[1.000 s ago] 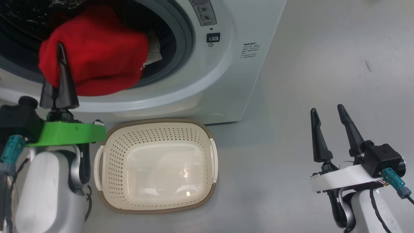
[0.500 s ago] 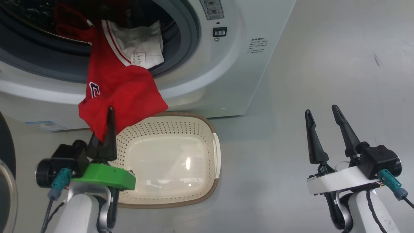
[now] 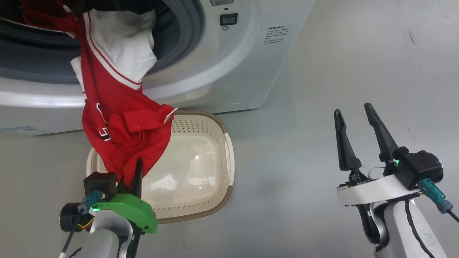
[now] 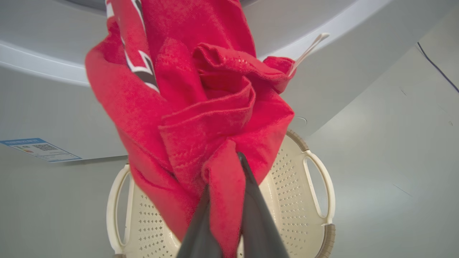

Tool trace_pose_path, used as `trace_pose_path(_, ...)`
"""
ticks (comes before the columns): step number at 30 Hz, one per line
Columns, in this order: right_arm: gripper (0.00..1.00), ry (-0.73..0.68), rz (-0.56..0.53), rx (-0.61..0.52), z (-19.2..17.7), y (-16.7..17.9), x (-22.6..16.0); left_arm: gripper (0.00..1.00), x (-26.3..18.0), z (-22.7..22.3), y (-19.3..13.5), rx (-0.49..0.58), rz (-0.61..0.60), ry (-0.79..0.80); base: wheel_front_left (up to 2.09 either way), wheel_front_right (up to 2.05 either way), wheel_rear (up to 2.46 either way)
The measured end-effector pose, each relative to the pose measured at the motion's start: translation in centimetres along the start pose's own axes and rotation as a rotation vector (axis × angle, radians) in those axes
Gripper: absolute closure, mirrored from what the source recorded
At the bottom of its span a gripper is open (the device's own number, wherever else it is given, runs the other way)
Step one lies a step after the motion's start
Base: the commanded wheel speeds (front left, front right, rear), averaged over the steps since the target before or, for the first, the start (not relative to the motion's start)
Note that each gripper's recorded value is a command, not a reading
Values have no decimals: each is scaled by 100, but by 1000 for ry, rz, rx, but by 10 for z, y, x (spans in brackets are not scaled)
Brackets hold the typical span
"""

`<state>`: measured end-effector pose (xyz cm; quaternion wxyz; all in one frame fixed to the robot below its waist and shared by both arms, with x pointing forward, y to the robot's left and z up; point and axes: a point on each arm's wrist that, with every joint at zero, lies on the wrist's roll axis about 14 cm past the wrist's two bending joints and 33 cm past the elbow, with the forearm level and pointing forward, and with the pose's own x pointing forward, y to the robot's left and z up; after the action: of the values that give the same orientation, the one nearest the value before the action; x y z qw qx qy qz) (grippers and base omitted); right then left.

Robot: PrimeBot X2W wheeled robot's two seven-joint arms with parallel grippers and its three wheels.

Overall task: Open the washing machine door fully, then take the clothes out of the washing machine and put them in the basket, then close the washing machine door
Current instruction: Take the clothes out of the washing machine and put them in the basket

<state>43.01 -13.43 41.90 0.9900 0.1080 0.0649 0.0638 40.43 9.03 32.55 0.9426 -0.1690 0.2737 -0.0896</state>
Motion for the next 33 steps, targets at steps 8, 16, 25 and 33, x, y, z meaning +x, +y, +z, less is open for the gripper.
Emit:
trace_pose_path(8,0,10,-31,1,-5,-13,5,100,30,-38,2,-5,-5,166,0,0,0)
trace_pose_path(16,0,21,-82,-11,-9,-32,5,100,57,-60,5,-27,5,255,0,0,0)
trace_pose_path(25,0,27,-125,-16,-10,-46,3,0,73,-76,9,-77,31,310,0,0,0)
trace_pose_path(33,0,26,-134,0,-10,-48,2,0,76,-77,13,-76,51,300,0,0,0)
